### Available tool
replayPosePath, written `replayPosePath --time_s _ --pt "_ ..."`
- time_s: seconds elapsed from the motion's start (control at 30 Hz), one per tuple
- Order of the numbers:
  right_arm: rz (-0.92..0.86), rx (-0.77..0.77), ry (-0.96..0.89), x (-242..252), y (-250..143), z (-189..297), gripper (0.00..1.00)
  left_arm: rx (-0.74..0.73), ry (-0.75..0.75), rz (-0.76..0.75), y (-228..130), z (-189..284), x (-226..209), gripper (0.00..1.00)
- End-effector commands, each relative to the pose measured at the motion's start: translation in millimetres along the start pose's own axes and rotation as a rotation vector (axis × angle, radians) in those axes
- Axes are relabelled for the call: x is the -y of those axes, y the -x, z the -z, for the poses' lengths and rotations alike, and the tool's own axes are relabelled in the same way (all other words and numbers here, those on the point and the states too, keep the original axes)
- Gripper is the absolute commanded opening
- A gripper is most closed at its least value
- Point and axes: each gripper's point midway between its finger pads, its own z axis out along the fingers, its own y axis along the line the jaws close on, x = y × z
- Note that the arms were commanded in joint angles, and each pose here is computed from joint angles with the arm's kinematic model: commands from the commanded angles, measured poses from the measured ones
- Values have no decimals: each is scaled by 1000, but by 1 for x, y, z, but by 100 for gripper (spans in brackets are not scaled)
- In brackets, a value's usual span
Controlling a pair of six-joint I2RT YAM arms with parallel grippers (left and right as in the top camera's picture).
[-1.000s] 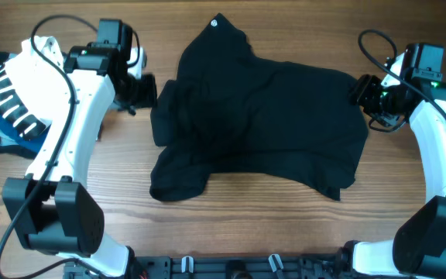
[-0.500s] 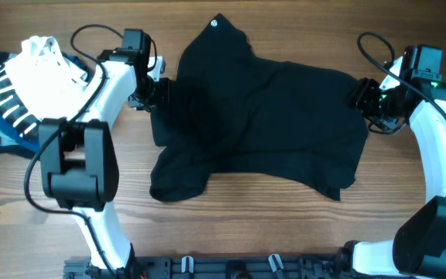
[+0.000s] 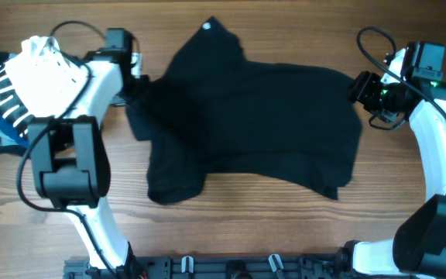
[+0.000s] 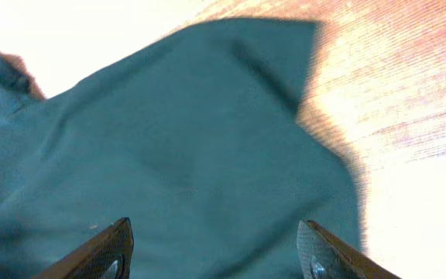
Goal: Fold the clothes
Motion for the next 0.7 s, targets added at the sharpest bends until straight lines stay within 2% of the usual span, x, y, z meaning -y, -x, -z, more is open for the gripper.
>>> replayPosePath --time_s 0.0,0.13,0.17,0.23,0.27,0.3,0.33,0.53,0.67 --pt "67 -32 -4 8 0 -26 68 34 9 136 8 11 -31 4" --pt "75 -45 -7 15 5 -58 65 35 -31 152 9 11 -30 4" --pt "74 -48 -8 17 6 -65 63 36 -35 151 10 12 -29 7" --pt "72 -55 -5 21 7 -85 59 44 -58 151 11 17 -26 18" --pt "72 -58 2 22 7 -93 57 50 -75 150 12 20 -23 29" --pt "73 -60 13 21 7 -99 55 54 -86 149 12 23 -21 36" --pt "74 -61 35 19 8 -107 55 61 -96 149 13 28 -19 39" --pt "-11 11 78 20 26 -144 53 109 -242 136 15 72 4 43" --pt "-56 60 128 14 39 -157 50 72 -315 128 1 90 18 48"
